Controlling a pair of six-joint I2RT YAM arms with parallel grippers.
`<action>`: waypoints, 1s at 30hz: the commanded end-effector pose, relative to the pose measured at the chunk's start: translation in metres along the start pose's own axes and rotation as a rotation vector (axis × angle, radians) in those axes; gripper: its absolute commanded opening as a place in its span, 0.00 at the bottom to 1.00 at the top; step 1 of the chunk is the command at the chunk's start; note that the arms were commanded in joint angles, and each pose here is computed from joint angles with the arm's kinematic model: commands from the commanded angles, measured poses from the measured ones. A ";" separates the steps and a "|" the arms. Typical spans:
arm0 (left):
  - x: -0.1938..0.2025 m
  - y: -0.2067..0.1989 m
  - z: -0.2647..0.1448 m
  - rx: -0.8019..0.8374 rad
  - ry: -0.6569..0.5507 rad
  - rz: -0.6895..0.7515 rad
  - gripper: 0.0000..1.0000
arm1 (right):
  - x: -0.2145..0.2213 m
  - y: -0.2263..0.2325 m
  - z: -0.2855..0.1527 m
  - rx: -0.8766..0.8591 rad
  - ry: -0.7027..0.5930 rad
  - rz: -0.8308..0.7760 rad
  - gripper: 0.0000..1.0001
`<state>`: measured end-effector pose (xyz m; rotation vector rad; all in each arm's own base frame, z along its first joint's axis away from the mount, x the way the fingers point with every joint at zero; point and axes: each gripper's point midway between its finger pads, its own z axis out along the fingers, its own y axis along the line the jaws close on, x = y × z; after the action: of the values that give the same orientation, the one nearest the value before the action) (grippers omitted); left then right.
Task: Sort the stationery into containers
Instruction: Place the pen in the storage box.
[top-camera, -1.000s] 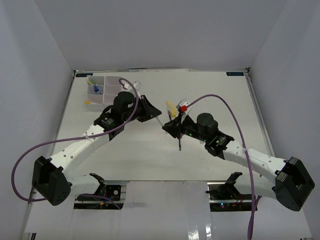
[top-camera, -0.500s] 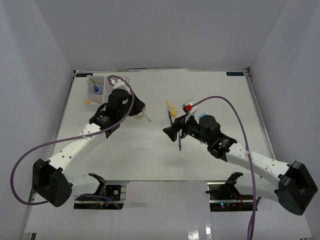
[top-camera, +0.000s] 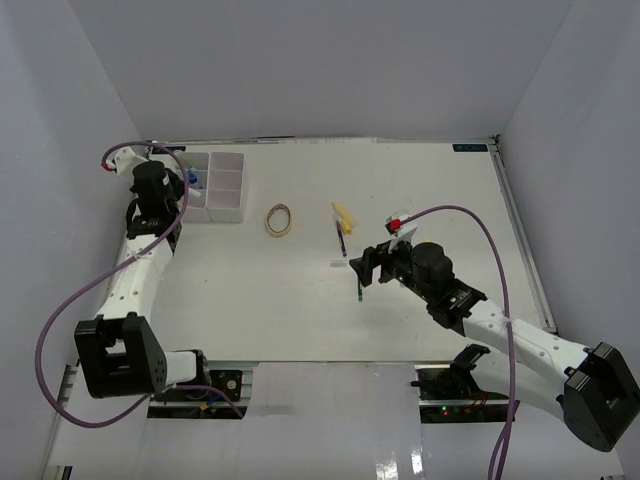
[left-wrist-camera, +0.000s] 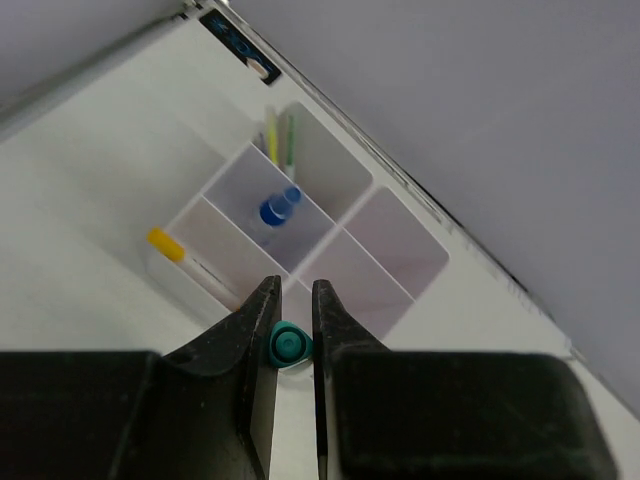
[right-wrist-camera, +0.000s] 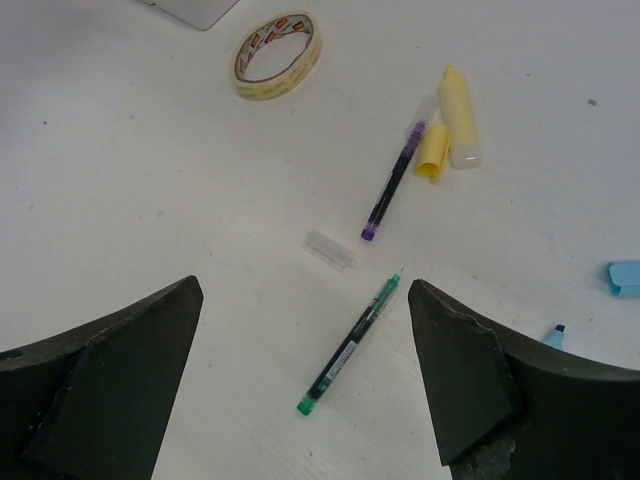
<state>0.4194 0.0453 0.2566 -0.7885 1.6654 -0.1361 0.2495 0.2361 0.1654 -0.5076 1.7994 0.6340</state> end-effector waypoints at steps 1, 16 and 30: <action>-0.015 0.020 0.028 -0.069 -0.105 -0.034 0.05 | -0.008 -0.011 -0.003 0.034 -0.043 -0.012 0.90; 0.015 0.048 0.104 -0.156 -0.097 -0.074 0.13 | 0.000 -0.031 -0.011 0.056 -0.044 0.005 0.90; 0.028 0.042 0.107 -0.136 -0.003 -0.032 0.58 | -0.007 -0.042 -0.024 0.124 -0.048 0.025 0.90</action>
<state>0.4943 0.0993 0.1475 -0.9720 1.7049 -0.0126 0.2583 0.1963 0.1665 -0.4151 1.7879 0.5737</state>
